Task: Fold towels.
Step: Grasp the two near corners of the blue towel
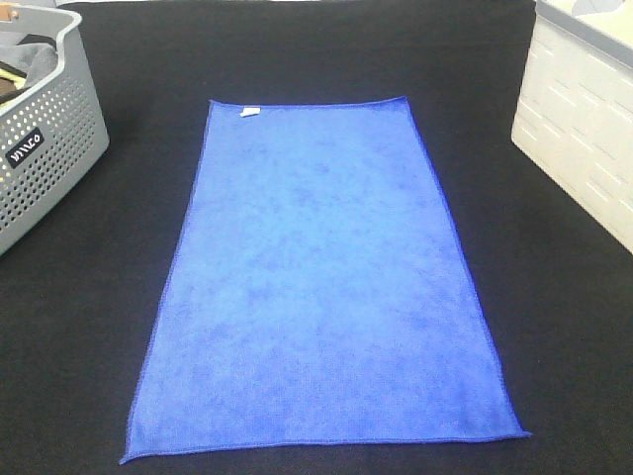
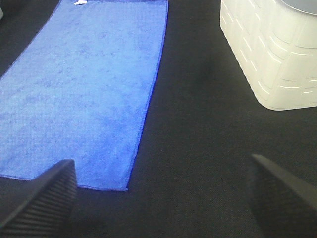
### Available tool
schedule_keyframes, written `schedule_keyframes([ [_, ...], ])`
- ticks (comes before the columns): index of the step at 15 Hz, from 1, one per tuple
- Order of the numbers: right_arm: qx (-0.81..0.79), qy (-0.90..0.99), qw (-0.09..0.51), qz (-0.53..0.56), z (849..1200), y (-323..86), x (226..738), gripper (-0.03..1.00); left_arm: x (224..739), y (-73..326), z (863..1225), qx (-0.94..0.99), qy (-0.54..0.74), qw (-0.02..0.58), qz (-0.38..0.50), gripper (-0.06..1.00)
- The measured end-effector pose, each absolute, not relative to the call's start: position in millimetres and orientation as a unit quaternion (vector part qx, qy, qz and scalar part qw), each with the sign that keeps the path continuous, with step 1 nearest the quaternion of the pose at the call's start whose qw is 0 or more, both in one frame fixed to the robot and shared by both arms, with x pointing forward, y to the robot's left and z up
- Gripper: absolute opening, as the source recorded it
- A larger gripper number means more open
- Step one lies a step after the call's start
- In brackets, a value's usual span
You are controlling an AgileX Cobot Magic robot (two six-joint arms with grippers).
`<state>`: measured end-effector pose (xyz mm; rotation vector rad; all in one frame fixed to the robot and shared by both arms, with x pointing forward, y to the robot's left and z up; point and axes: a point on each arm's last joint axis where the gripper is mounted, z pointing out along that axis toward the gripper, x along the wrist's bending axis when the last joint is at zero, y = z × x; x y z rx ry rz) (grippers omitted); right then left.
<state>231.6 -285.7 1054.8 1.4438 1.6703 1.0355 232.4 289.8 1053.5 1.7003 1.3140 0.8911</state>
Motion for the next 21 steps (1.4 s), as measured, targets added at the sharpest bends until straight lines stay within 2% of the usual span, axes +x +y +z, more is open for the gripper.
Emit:
schedule_keyframes([
  [14, 0.556, 0.643, 0.344, 0.399, 1054.8, -285.7, 231.6, 0.86, 232.4, 289.8, 1053.5, 0.671, 0.519, 0.396, 0.352, 0.77],
  [17, 0.564, 0.637, 0.349, 0.394, 1056.1, -287.6, 233.7, 0.86, 232.9, 293.2, 1053.6, 0.656, 0.538, 0.392, 0.357, 0.71],
  [21, 0.605, 0.647, 0.297, 0.357, 1060.1, -288.7, 270.4, 0.85, 246.9, 293.0, 1066.9, 0.628, 0.548, 0.417, 0.363, 0.69],
])
